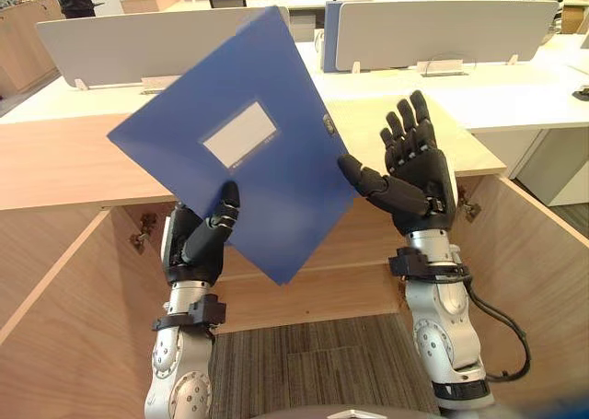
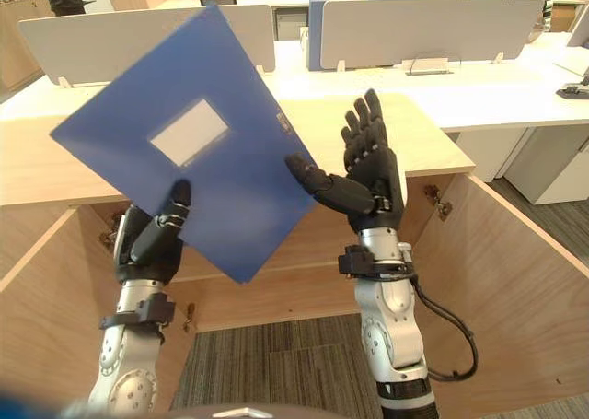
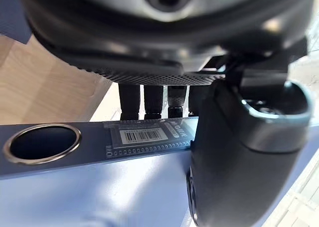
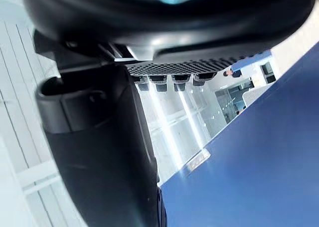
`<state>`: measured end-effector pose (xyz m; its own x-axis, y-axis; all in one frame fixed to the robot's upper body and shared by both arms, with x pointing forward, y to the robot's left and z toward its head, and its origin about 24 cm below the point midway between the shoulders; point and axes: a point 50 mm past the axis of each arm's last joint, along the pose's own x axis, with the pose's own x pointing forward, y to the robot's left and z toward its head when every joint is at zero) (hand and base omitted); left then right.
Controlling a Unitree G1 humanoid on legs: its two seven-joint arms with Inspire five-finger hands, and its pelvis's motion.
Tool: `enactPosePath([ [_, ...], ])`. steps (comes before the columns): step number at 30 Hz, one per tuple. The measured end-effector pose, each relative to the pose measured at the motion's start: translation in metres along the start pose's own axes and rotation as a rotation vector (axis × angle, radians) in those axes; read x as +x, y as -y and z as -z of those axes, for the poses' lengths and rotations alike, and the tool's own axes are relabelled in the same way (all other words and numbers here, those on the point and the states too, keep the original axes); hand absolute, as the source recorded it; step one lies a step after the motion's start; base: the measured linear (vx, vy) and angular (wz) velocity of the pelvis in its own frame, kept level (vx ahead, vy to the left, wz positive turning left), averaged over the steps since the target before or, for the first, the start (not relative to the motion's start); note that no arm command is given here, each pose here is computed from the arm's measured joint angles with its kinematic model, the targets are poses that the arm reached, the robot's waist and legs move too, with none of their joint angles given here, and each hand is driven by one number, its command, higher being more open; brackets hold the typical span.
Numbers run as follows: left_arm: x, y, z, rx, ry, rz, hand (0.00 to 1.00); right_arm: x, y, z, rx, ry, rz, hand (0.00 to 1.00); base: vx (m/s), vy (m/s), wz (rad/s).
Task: Walk over to the cabinet, pick up the folder, carry it to the office cabinet, place the folder inside the office cabinet, then close the office cabinet door
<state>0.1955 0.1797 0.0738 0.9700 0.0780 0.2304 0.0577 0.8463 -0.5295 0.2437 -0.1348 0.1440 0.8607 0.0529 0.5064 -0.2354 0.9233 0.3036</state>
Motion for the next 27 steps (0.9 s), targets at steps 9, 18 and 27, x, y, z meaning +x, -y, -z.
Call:
enactPosePath([
  [9,-0.002,-0.004,0.009,0.017,-0.053,0.03,0.0,0.023,-0.008,0.001,-0.069,-0.018,-0.167,1.0,-0.03,0.007,0.03],
  [18,-0.001,-0.007,0.004,0.073,-0.098,0.11,0.0,0.042,-0.006,0.01,-0.194,-0.099,-0.324,1.0,-0.03,-0.003,0.07],
  [27,0.001,-0.017,-0.006,0.115,-0.128,0.139,0.0,0.056,-0.002,0.014,-0.275,-0.183,-0.455,1.0,-0.02,0.003,0.0],
])
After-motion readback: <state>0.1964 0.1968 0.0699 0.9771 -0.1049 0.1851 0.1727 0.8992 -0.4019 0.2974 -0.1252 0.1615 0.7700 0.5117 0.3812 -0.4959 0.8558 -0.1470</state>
